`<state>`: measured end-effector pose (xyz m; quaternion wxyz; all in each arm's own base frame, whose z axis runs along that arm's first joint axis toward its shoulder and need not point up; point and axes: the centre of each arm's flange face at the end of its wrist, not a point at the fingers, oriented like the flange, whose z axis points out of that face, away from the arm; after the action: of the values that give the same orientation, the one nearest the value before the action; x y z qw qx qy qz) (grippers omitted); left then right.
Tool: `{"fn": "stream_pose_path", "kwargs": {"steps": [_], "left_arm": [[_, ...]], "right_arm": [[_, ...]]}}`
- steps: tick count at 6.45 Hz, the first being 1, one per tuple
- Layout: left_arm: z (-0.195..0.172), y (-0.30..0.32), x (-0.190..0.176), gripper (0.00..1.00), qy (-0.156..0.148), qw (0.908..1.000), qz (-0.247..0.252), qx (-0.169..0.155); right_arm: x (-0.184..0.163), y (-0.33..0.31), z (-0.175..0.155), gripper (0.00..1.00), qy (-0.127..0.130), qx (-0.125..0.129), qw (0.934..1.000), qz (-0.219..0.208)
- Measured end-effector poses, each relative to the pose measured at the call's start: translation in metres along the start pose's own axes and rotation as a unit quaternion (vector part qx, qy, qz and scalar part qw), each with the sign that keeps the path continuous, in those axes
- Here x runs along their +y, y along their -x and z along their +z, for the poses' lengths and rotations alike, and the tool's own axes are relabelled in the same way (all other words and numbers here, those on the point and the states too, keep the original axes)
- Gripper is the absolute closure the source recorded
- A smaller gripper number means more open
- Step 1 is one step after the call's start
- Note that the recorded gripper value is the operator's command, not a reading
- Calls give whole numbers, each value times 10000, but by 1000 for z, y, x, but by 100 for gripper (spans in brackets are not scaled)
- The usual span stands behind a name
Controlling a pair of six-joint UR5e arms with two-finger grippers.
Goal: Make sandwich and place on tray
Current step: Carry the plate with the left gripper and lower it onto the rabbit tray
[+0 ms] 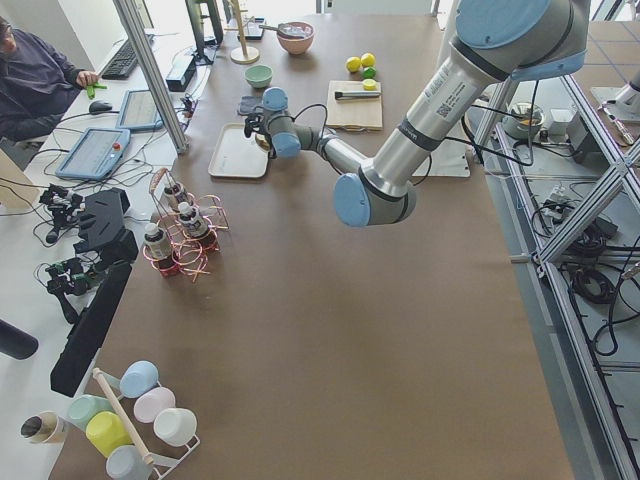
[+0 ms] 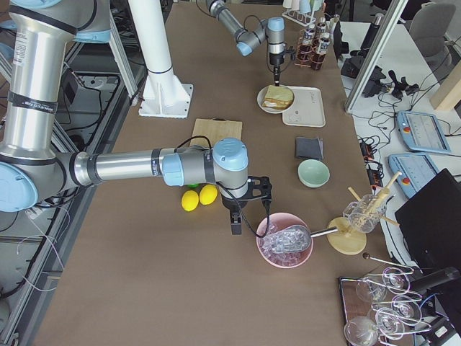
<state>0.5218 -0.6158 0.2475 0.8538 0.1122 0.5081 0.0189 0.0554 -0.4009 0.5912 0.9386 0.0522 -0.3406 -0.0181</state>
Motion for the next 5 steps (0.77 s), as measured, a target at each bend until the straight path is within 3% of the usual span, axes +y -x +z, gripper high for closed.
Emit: {"fn": "stream_pose_path", "kwargs": {"steps": [2, 4, 5], "left_arm": [[-4, 1, -78, 100, -35, 9997, 39, -232], [-3, -9, -111, 100, -62, 9993, 56, -375], [5, -15, -108, 10, -117, 9992, 141, -358]], "right_arm": [[3, -3, 1, 0, 17, 3, 10000, 14], [4, -4, 2, 0, 26, 9, 10000, 25], [4, -5, 3, 0, 33, 11, 10000, 31]]}}
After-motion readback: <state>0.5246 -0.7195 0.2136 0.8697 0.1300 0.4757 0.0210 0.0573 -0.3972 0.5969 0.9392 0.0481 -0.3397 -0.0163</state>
